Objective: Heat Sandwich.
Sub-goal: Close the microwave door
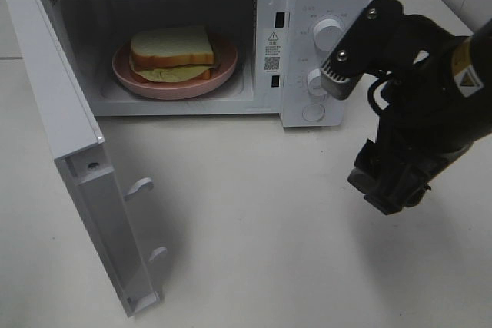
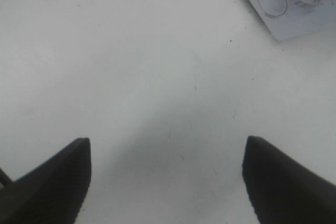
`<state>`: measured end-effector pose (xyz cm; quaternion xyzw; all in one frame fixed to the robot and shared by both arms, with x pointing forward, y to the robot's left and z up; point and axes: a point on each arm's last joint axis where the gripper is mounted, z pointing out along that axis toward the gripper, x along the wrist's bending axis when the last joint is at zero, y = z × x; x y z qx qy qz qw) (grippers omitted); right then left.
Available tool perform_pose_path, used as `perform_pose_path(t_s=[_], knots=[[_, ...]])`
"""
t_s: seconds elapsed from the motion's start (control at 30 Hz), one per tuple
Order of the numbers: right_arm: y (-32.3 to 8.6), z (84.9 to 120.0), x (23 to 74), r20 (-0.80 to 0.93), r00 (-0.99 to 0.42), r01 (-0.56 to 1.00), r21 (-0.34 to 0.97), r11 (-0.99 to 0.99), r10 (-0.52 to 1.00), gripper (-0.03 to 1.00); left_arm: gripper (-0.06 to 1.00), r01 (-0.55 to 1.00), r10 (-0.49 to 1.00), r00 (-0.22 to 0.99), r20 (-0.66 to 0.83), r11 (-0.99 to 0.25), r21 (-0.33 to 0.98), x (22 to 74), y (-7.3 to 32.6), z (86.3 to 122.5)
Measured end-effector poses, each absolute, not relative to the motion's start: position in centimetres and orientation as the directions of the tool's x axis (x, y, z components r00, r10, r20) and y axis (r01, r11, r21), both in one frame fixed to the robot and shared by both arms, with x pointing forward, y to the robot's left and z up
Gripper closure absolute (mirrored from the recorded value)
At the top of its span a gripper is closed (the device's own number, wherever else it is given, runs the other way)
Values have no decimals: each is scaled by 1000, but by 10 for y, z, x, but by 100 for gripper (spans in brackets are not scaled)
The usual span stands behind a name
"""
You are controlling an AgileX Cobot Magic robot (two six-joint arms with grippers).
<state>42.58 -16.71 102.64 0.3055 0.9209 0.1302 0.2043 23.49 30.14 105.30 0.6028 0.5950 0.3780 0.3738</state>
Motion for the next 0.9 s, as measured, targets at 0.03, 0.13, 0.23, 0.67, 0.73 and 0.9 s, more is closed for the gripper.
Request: perform_pose_path(t_s=[0.03,0.13,0.23,0.67,0.73,0.9], knots=[[-170,1028,422,-291,-718,525,370,766,632,20,-5,435,1000,5,11,-12,900,235,301,1053],[-178,1033,413,-274,-683,568,383,728,677,21,-5,435,1000,5,11,-12,900,235,301,1053],[-188,1039,404,-256,-637,633,364,683,727,21,-5,435,1000,6,11,-12,900,235,301,1053],[-212,1052,378,-238,-579,729,279,626,780,21,-5,435,1000,6,11,-12,900,235,301,1053],[-213,1053,376,-230,-577,734,274,621,784,21,-5,435,1000,6,11,-12,900,235,301,1053],[-222,1061,362,-207,-564,745,291,601,799,21,-5,435,1000,6,11,-12,900,235,301,1053]])
